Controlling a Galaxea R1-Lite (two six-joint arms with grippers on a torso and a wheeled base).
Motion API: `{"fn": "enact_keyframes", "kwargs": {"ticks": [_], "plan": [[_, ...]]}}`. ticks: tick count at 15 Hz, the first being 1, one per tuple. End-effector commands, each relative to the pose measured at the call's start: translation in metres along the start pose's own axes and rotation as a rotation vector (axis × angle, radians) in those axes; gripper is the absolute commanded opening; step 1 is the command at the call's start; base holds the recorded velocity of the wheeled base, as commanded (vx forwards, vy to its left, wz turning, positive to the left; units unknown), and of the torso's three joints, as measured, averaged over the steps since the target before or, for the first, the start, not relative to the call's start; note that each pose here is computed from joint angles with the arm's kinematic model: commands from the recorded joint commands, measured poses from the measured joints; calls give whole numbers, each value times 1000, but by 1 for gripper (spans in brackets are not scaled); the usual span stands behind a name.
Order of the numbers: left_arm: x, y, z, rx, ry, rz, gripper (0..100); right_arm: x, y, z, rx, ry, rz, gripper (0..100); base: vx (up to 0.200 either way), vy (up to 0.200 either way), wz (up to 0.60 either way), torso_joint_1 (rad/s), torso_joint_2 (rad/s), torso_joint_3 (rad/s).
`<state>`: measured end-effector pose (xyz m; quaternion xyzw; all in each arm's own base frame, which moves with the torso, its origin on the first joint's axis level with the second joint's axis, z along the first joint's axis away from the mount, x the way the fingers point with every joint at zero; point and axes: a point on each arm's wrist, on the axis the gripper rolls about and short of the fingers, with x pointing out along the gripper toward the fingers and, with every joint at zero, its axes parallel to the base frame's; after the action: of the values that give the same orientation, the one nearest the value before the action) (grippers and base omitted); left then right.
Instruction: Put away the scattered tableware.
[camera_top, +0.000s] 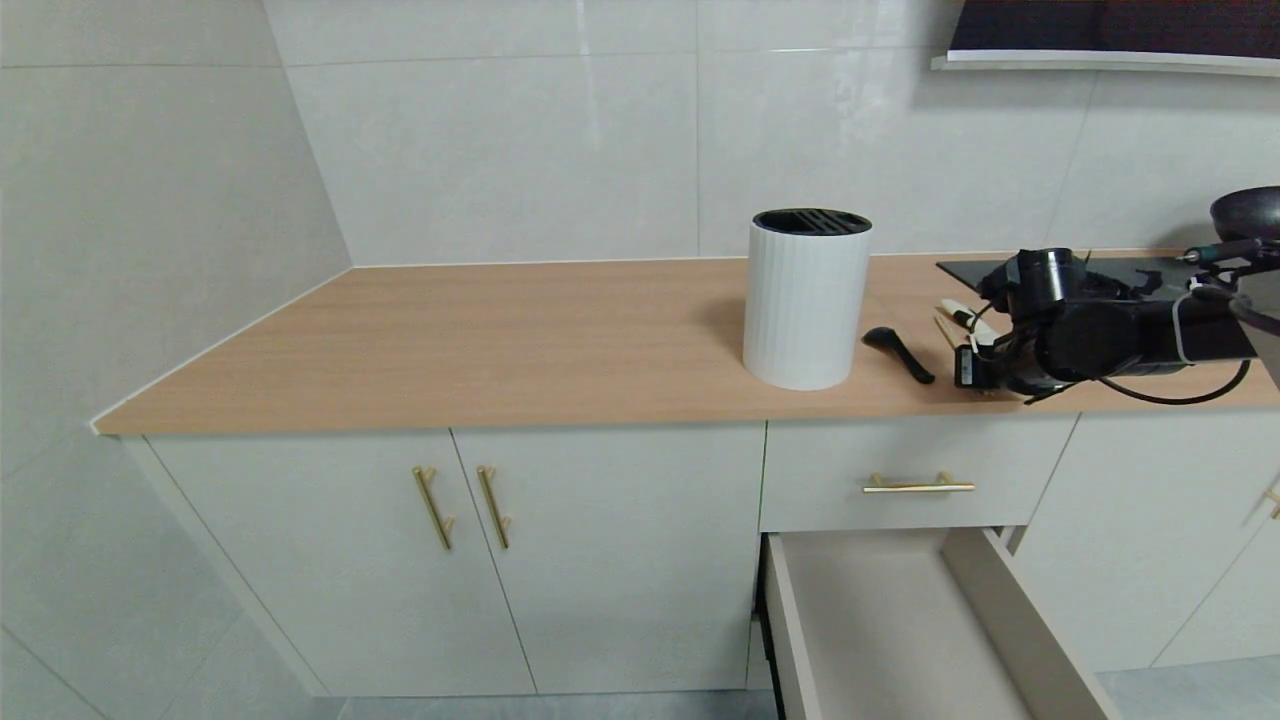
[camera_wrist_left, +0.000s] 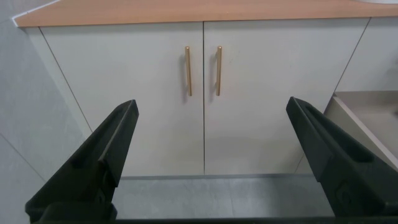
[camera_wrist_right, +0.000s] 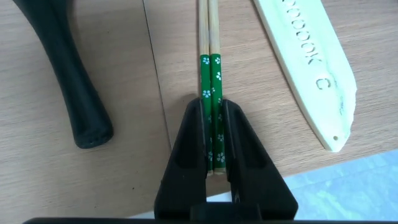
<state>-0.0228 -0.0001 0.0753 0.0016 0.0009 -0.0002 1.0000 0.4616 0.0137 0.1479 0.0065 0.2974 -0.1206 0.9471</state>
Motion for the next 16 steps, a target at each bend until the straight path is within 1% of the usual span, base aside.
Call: {"fn": "enact_keyframes", "kwargs": {"ticks": [1, 5, 10, 12, 14, 15, 16], "plan": [[0, 0, 0, 0, 0, 0, 100, 0, 0, 0, 1, 3, 0, 0, 0, 0, 0, 0, 0, 0], [0, 0, 0, 0, 0, 0, 100, -19, -4, 13, 24, -42, 7, 0, 0, 0, 0, 0, 0, 0], [0, 0, 0, 0, 0, 0, 100, -66, -14, 29, 66, -103, 37, 0, 0, 0, 0, 0, 0, 0], [0, 0, 0, 0, 0, 0, 100, -90, -19, 28, 65, -107, 72, 0, 0, 0, 0, 0, 0, 0], [0, 0, 0, 0, 0, 0, 100, -129, -28, 18, 59, -101, 162, 0, 0, 0, 0, 0, 0, 0], [0, 0, 0, 0, 0, 0, 100, -157, -32, 12, 54, -112, 213, 0, 0, 0, 0, 0, 0, 0], [0, 0, 0, 0, 0, 0, 100, -178, -34, 6, 50, -123, 234, 0, 0, 0, 0, 0, 0, 0]]}}
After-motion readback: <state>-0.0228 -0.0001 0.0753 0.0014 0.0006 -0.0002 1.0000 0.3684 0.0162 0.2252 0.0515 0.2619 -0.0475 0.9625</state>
